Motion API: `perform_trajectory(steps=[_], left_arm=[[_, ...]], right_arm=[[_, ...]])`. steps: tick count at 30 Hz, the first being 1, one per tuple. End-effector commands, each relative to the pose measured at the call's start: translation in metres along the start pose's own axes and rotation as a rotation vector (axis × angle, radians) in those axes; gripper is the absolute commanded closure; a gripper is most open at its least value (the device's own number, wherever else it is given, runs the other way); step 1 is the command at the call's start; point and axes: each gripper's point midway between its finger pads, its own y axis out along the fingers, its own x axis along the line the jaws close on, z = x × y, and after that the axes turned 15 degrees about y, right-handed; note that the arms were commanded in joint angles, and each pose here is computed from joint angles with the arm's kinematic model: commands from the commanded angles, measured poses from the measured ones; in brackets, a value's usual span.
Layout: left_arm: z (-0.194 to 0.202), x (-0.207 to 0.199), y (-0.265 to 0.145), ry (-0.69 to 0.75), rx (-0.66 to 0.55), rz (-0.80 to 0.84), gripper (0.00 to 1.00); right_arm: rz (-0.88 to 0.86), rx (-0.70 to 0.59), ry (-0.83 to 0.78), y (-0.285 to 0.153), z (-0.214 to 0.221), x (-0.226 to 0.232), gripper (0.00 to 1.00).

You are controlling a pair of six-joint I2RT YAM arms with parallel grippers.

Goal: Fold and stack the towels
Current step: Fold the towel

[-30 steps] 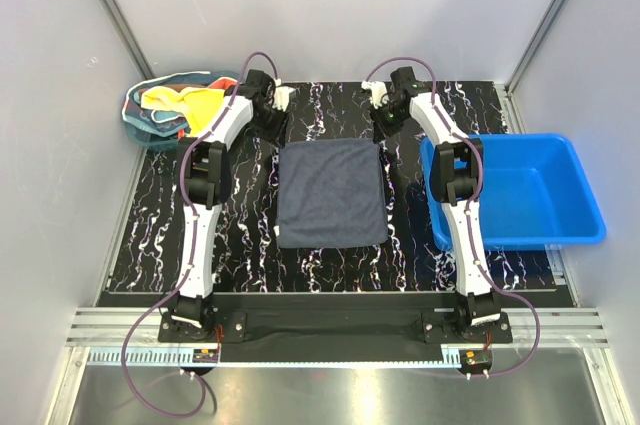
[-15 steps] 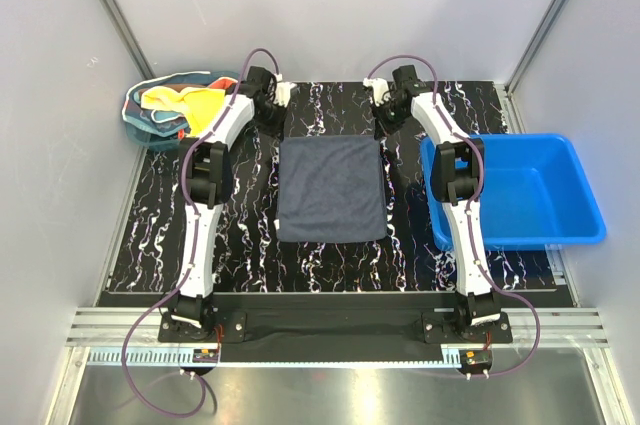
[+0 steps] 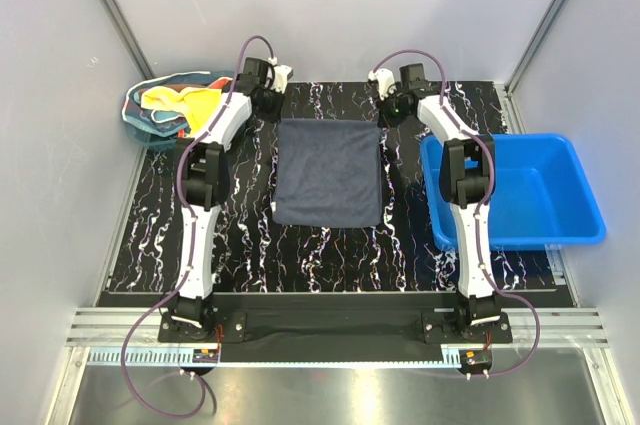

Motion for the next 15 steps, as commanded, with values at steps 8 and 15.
perform_trajectory(steps=[8,15], left_arm=[[-0.103,0.024,-0.123,0.073,-0.266,-0.205,1.0],[-0.13,0.001,-0.206,0.162,-0.342,-0.292,1.0]], right_arm=[[0.128,-0.379,-0.142,-0.134,-0.134,0.016,1.0],[0.064,-0.434,-0.162,-0.192,-0.139,0.056,1.0]])
